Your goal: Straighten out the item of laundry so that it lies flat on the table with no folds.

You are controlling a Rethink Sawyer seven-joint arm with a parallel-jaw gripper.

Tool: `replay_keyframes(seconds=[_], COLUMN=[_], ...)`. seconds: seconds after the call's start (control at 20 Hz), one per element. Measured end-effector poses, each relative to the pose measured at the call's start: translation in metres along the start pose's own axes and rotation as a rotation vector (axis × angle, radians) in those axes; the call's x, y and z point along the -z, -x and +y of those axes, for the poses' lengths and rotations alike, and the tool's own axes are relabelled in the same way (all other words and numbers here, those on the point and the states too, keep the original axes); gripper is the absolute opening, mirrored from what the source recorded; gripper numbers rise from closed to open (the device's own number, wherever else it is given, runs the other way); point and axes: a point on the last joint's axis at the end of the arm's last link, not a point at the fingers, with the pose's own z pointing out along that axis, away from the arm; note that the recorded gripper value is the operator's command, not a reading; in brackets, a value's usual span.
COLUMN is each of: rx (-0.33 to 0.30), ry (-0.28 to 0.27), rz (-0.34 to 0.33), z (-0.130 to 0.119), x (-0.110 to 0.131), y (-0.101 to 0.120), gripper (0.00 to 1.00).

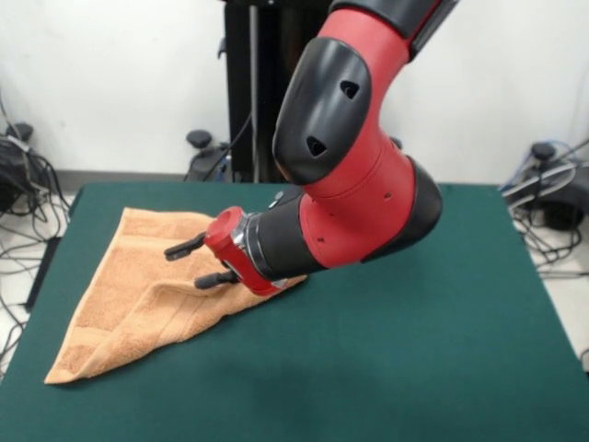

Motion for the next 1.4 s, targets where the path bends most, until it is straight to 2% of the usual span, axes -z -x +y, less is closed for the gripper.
replay_keyframes(seconds=[0.65,1.05,1.4], rx=[0.019,0.051,0.046], ry=[-0.013,-0.012,-0.014], rz=[-0.006,-0.023,-0.025], z=[0.003,0.026,0.037], x=[-0.004,-0.009,-0.014], y=[0.000,0.002,-0.001], gripper=[1.00,1.00,1.00])
